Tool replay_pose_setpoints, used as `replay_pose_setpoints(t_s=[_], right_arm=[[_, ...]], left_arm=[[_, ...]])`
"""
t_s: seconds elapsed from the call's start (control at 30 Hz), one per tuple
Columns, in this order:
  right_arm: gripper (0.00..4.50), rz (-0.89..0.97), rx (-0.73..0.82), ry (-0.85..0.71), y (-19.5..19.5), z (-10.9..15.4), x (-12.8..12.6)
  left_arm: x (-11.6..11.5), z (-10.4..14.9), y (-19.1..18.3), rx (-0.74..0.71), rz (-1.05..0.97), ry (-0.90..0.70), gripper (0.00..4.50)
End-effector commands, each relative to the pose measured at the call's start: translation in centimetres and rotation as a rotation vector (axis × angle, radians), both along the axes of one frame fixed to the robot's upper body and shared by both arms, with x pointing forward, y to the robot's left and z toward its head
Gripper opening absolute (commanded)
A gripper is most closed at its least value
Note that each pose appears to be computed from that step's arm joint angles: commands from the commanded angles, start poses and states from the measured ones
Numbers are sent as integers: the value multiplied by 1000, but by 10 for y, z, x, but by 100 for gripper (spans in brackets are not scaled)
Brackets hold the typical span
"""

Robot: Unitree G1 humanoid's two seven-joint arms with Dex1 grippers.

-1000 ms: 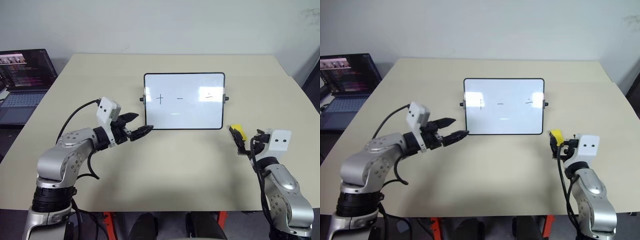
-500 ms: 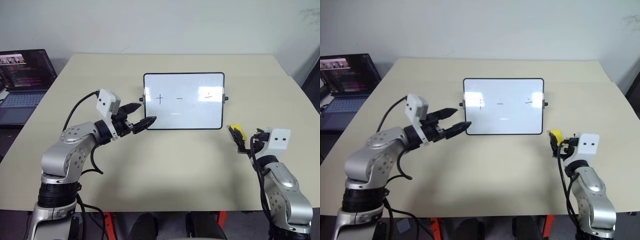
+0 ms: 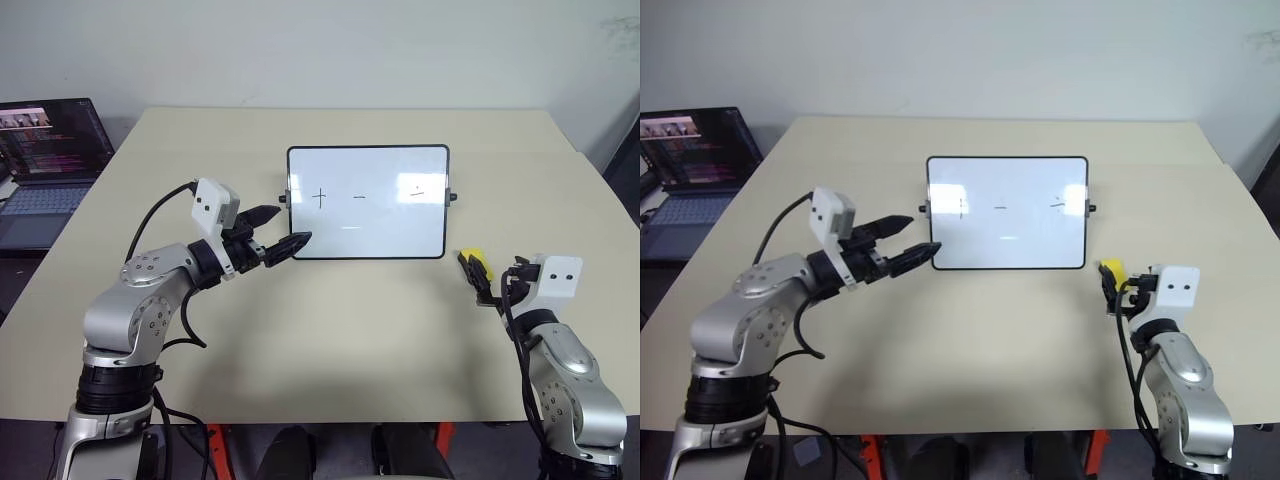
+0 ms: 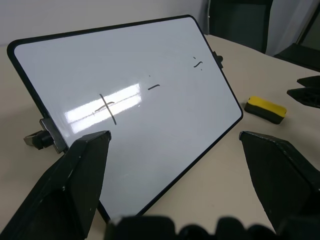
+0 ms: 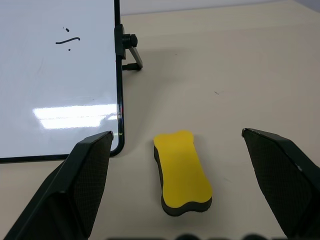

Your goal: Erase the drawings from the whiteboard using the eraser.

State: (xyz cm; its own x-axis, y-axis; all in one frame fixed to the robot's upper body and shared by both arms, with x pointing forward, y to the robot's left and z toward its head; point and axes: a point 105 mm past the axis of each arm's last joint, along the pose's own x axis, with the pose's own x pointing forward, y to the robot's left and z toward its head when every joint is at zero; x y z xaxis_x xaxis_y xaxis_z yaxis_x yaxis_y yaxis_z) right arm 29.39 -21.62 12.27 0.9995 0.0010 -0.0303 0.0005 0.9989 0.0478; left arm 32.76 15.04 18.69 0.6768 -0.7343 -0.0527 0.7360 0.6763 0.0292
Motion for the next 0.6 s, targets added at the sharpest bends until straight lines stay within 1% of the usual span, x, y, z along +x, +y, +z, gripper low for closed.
replay_pose_setpoints(t_s=[0.03, 0.43, 0.6], right_arm=[[445, 3, -5, -53, 0, 12, 0], [445, 5, -8, -57, -1, 12, 0], [445, 12, -9, -58, 0, 12, 2]], left_arm=[[1, 17, 1, 3, -2, -84, 450], [8, 27, 11, 19, 42, -160, 450], [7, 24, 9, 24, 23, -153, 450]])
